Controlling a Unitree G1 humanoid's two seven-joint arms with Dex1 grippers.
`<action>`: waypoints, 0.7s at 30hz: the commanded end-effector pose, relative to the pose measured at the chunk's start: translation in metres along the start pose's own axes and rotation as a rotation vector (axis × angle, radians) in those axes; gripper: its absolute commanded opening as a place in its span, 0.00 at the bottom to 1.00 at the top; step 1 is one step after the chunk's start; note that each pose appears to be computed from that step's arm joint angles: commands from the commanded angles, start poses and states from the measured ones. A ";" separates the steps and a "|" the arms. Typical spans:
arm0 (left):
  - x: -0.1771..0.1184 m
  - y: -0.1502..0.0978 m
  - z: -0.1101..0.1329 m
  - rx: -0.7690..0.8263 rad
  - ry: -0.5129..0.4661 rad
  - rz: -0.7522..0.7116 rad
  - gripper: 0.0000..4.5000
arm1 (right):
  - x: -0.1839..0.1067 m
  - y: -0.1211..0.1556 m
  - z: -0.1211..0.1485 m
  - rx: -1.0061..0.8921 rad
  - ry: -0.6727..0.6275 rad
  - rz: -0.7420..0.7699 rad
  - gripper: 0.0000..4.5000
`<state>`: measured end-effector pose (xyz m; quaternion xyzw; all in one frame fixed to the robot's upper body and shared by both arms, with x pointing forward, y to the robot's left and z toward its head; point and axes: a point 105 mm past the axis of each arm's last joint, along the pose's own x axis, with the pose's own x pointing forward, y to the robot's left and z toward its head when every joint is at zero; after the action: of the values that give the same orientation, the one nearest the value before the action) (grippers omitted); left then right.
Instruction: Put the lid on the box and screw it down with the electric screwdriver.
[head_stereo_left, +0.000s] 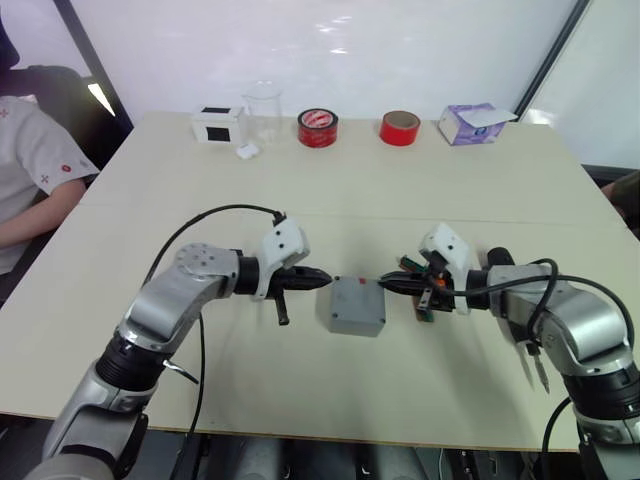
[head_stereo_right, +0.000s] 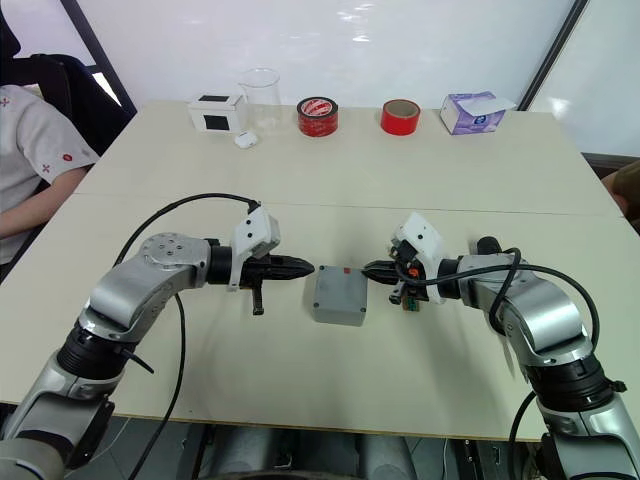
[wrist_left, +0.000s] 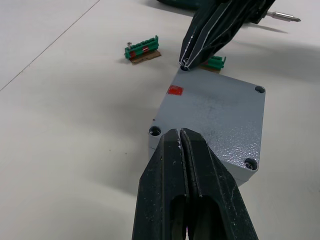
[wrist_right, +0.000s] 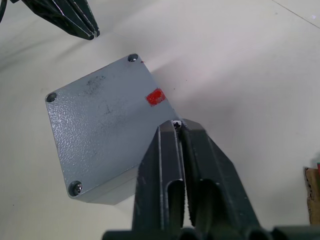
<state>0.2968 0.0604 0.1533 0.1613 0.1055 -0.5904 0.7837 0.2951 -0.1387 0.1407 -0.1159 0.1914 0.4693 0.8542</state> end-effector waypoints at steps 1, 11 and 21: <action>0.001 -0.003 0.008 0.036 -0.029 -0.009 0.00 | -0.008 -0.006 0.009 -0.026 -0.008 -0.027 0.38; 0.005 -0.007 0.037 0.075 -0.123 -0.036 0.00 | -0.054 -0.039 0.034 0.050 -0.105 -0.179 0.38; 0.022 -0.037 0.045 0.132 -0.163 -0.165 0.00 | -0.134 -0.110 0.001 0.232 0.220 -0.616 0.87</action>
<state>0.2792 0.0254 0.1785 0.1501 0.0409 -0.6493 0.7445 0.3273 -0.2806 0.1917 -0.1083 0.2665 0.1881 0.9391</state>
